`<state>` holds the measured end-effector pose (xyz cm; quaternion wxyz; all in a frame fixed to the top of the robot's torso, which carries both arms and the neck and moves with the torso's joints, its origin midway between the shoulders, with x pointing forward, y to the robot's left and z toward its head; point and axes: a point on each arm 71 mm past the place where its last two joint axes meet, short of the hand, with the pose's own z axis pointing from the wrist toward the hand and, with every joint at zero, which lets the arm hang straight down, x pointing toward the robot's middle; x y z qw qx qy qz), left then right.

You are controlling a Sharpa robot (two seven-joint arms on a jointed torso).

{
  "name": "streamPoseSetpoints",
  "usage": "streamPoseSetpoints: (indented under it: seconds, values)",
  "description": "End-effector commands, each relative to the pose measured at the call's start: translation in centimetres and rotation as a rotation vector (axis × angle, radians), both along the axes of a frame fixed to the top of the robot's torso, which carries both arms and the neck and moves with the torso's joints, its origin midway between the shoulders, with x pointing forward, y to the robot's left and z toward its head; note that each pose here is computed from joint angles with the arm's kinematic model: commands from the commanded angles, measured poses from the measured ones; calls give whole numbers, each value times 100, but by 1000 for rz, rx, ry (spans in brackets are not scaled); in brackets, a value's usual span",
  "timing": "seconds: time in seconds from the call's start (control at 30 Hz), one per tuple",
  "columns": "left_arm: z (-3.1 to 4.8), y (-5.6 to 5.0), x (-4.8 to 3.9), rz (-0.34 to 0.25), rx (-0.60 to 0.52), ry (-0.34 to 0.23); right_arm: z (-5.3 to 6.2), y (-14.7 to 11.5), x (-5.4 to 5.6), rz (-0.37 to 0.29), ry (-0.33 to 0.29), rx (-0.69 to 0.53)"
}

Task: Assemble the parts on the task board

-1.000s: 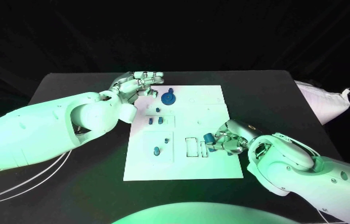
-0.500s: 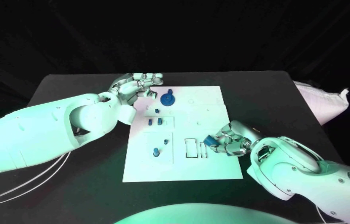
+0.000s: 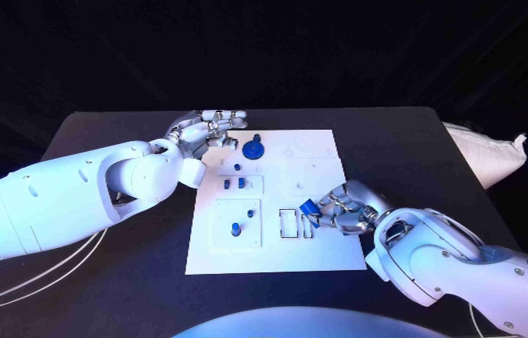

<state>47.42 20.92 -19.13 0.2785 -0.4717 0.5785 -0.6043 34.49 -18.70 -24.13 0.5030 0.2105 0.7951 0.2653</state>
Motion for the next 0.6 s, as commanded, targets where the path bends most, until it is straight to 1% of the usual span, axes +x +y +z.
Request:
streamPoseSetpoints:
  seconds: [0.03,0.3,0.6]
  values:
    - [7,-34,-9,-24,-11,-5,-6,62,-12,16,24,13]
    - [5,-51,-11,-31,-11,-5,-47,208,-23,83,70,1]
    - [5,-51,-15,-34,-10,-4,-98,253,-5,116,91,-25]
